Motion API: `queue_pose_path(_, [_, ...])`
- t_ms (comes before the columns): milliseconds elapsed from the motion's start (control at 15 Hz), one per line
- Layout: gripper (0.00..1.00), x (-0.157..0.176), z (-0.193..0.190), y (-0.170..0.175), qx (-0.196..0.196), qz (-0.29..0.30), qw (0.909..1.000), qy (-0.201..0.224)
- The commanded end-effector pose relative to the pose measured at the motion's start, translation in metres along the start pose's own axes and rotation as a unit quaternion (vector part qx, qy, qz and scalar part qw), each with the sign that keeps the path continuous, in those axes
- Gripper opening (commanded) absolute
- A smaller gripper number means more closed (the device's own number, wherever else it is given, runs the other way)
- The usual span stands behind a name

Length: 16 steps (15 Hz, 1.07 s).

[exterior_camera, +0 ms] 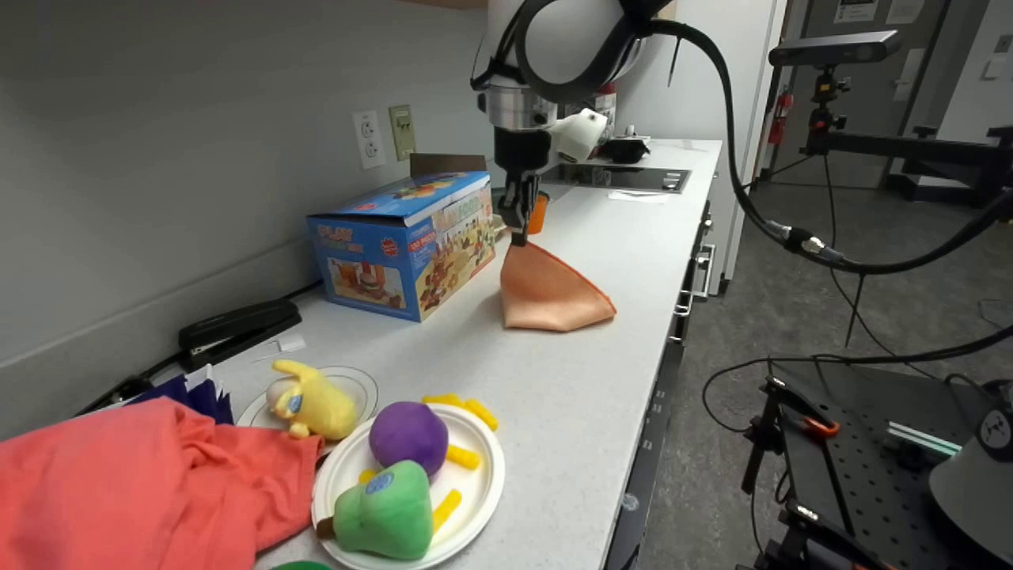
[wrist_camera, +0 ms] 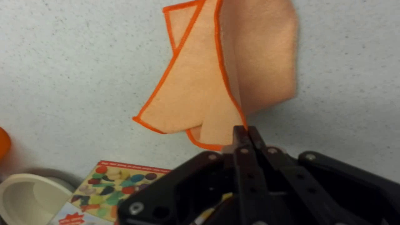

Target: Unfold the orange cloth

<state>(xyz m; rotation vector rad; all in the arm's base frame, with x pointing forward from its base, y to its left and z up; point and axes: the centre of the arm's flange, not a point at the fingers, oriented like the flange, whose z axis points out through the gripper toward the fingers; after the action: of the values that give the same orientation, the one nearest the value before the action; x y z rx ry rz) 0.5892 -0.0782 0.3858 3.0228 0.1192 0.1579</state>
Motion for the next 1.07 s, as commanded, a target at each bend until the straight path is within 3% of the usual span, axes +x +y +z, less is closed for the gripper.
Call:
queue_pose_path(0, [0.01,0.009,-0.013,-0.037,0.02,-0.039,0.999,-0.005])
queue_pose_path(467, [0.01,0.015,-0.008,-0.097,0.04,-0.081,0.9958,-0.012])
queue_pose_path(1000, [0.01,-0.002,-0.104,-0.075,-0.043,-0.115,0.9916,0.039])
